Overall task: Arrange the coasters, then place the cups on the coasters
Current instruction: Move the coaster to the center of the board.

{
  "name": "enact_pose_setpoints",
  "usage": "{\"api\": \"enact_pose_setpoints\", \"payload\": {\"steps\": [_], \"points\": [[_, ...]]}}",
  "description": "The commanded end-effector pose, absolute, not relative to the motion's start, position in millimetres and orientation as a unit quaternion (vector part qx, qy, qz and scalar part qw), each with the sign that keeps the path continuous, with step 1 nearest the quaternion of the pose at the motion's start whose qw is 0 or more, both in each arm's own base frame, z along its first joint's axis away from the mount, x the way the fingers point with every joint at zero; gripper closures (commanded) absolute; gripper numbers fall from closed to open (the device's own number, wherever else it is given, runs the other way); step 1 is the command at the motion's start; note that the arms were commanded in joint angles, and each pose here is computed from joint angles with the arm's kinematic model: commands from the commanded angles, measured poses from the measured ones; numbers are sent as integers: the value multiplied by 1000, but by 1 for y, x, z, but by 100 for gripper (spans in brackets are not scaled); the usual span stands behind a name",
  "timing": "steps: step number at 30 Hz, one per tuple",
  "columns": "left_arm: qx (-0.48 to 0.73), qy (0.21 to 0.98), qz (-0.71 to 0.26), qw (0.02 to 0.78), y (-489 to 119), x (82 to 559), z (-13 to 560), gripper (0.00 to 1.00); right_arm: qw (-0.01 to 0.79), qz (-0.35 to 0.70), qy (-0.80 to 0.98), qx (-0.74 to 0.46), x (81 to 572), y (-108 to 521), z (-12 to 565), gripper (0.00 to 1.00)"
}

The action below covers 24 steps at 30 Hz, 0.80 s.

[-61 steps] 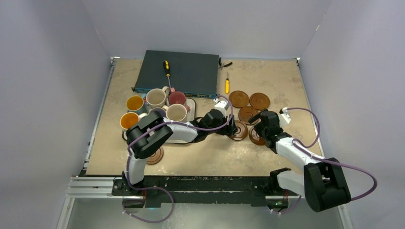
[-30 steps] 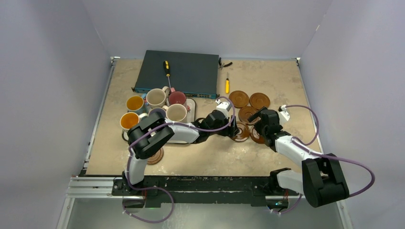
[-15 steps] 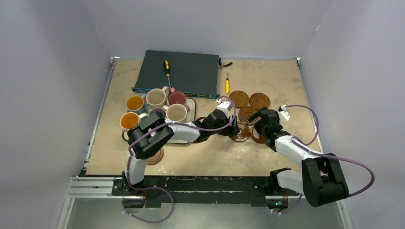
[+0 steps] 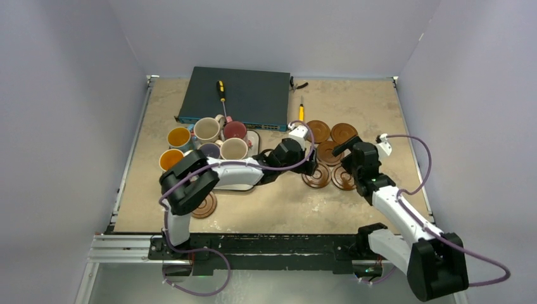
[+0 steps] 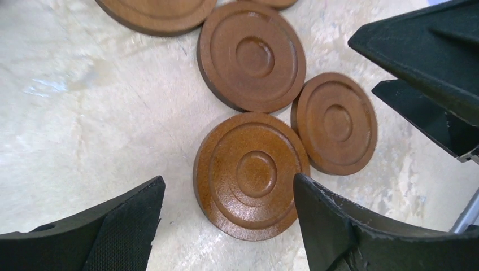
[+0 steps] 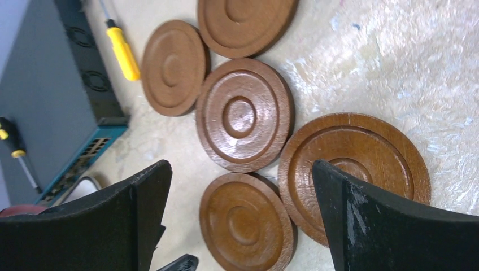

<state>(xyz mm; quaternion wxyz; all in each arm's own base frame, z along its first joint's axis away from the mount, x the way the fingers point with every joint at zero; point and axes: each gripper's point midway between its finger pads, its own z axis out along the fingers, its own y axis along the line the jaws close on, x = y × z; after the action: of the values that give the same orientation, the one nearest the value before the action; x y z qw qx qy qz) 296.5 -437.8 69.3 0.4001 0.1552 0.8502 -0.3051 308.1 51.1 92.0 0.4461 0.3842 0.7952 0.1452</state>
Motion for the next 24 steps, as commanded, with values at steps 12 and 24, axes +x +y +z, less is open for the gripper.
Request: {"api": "enact_pose_setpoints", "payload": {"steps": [12, 24], "points": [[154, 866, -209, 427, -300, 239, 155, 18, 561, 84, 771, 290, 296, 20, 201, 2], [46, 930, -155, 332, -197, 169, 106, 9, 571, 101, 768, 271, 299, 27, 205, 2]]}}
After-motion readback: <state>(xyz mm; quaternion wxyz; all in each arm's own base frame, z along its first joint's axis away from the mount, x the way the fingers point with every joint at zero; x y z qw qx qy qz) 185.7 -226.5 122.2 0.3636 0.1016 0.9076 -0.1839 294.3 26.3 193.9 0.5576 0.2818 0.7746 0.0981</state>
